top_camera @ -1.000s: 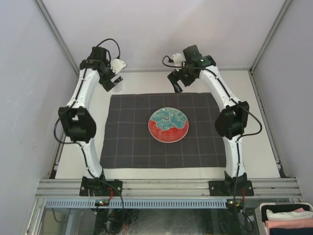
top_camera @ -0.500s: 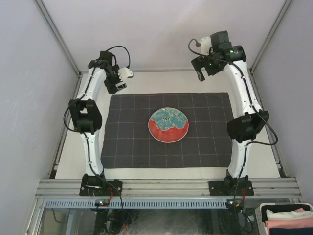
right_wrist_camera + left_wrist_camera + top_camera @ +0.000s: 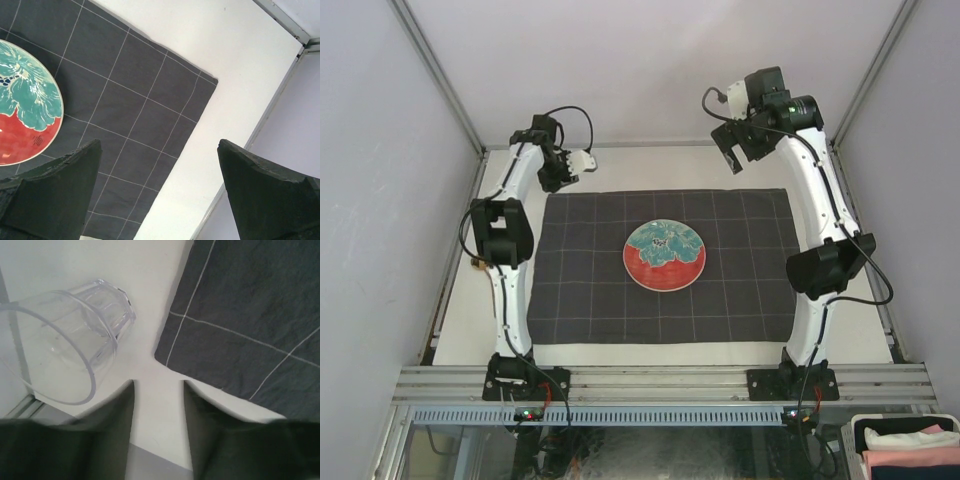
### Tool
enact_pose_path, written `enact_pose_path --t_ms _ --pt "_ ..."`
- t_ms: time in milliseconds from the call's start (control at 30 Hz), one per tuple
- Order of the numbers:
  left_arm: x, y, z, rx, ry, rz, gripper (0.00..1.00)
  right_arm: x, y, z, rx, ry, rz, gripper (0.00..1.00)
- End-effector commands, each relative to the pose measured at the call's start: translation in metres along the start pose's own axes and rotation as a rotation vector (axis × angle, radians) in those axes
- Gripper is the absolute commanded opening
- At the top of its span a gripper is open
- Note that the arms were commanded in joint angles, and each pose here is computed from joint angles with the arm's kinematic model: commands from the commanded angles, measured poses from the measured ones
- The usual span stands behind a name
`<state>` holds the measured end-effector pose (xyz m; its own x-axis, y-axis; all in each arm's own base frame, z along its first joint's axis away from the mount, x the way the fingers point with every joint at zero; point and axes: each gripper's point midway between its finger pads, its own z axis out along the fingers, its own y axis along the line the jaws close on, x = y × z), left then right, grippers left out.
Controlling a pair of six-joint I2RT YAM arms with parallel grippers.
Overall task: Set the dinner table for one person
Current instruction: Pick up the cup at the center of the board.
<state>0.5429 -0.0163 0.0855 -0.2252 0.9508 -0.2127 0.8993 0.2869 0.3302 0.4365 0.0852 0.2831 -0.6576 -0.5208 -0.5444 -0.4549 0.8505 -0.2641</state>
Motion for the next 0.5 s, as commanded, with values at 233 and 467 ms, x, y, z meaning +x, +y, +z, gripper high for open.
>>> enact_pose_path --t_ms 233,467 --pt "-0.014 0.027 -0.018 -0.103 -0.031 0.012 0.00 -0.008 0.004 -0.016 0.018 -0.034 -0.005 1.00" --pt "-0.030 0.035 -0.043 -0.159 -0.071 0.022 0.00 -0.006 0.007 -0.002 -0.015 -0.018 0.028 1.00"
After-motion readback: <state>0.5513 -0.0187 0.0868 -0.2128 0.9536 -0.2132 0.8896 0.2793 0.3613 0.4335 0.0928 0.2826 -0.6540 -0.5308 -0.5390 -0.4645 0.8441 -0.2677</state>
